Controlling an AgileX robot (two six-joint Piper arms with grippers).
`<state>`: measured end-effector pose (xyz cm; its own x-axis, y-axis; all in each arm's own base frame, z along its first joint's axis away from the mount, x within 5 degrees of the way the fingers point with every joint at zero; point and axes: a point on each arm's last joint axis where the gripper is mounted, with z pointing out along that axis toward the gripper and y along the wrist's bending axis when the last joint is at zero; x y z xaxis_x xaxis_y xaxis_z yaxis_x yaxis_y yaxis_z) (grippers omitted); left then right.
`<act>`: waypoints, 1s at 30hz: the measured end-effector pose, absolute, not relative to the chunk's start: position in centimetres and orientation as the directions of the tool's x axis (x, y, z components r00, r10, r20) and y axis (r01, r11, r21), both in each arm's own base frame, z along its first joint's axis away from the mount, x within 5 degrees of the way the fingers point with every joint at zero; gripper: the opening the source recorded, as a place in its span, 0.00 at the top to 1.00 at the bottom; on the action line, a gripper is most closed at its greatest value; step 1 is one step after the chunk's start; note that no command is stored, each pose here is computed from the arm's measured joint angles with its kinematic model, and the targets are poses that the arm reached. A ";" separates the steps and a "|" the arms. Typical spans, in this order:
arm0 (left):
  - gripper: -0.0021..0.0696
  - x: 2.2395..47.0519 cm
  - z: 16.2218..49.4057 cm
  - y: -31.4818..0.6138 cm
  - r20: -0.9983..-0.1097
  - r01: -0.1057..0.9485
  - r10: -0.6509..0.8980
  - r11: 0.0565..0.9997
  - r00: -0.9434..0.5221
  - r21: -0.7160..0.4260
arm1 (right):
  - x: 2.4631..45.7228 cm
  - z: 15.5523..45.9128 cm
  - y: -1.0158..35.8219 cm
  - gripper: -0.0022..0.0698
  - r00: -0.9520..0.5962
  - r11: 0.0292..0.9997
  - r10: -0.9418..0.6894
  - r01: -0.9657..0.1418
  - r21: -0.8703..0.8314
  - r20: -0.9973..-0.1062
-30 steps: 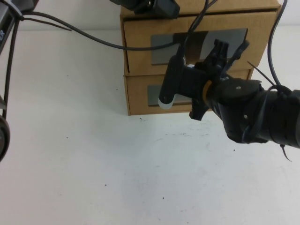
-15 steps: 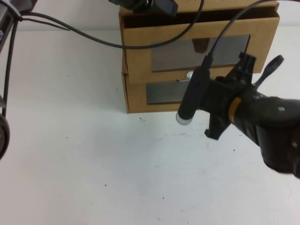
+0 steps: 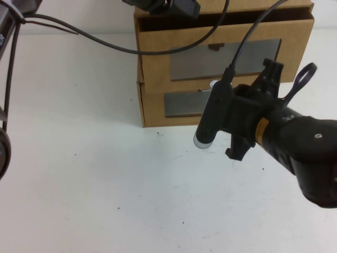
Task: Open the shoe box
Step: 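Pull the top drawer of the cardboard box fully open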
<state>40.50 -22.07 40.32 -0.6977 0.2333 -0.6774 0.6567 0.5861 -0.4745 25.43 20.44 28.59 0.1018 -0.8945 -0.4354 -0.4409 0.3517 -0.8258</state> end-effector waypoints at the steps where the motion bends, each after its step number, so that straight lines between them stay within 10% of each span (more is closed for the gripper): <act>1: 0.98 40.5 40.3 -22.1 -0.677 0.657 0.233 0.586 -0.698 -0.475 | 25.5 28.3 20.6 0.81 0.105 0.335 -0.902 -0.445 -0.831 -0.420; 6: 0.98 40.5 40.3 -22.1 -0.677 0.657 0.233 0.586 -0.698 -0.475 | 26.7 26.2 21.4 0.64 0.085 0.273 -0.933 -0.459 -0.845 -0.348; 30: 0.98 40.5 40.3 -22.1 -0.687 0.671 0.245 0.581 -0.684 -0.461 | 29.7 26.0 21.4 0.66 0.043 0.277 -0.944 -0.435 -0.857 -0.327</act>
